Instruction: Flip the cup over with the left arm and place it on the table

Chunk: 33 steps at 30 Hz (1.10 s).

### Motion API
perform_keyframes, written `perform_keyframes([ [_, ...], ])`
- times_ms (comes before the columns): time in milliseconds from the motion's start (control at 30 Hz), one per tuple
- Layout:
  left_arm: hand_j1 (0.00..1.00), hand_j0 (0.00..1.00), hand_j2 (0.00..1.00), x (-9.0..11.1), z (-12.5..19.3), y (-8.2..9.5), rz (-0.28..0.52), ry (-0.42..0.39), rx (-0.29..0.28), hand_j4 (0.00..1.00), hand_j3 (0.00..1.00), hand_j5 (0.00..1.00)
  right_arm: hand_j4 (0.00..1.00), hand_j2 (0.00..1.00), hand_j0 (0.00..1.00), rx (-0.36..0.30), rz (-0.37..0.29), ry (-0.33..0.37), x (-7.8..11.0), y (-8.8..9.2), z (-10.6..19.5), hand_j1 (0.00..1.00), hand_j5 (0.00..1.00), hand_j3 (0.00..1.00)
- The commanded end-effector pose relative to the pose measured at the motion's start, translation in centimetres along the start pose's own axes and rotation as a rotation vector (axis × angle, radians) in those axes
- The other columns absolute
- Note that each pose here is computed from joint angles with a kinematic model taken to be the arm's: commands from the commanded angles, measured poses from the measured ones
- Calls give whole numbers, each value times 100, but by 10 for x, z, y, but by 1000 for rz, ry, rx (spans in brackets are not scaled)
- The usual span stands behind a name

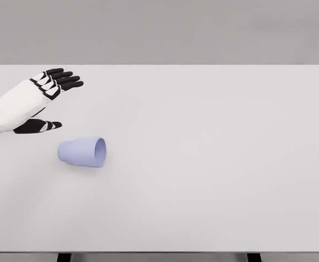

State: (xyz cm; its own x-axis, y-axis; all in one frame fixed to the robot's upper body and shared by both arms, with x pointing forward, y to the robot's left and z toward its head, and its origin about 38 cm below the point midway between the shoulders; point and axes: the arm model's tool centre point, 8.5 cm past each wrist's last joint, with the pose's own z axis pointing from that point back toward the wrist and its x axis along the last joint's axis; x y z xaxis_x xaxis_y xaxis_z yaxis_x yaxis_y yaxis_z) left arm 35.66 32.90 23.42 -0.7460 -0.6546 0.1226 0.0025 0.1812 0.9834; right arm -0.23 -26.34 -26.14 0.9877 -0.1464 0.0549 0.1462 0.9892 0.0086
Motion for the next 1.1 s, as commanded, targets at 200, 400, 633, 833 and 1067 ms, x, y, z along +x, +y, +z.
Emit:
perform_keyframes([
  [200,100,100,100,0,0,0,4,1,2,100,100,100,100,100,100,-2,-2,19,-8,-1,1,100,100,100],
  [400,100,100,100,-6,11,9,3,37,45,100,100,100,100,100,100,-1,-2,16,-8,-1,1,100,100,100],
  [633,98,98,98,3,9,52,249,-146,-104,98,98,98,100,100,100,-1,-2,16,-8,-1,1,100,100,100],
  [833,100,100,100,-1,2,30,363,-49,-172,100,100,100,100,100,100,-1,-2,17,-8,-1,1,100,100,100],
  [1067,100,100,100,-13,-6,-17,585,210,-312,100,100,100,100,100,100,-1,-2,17,-8,-1,1,100,100,100],
])
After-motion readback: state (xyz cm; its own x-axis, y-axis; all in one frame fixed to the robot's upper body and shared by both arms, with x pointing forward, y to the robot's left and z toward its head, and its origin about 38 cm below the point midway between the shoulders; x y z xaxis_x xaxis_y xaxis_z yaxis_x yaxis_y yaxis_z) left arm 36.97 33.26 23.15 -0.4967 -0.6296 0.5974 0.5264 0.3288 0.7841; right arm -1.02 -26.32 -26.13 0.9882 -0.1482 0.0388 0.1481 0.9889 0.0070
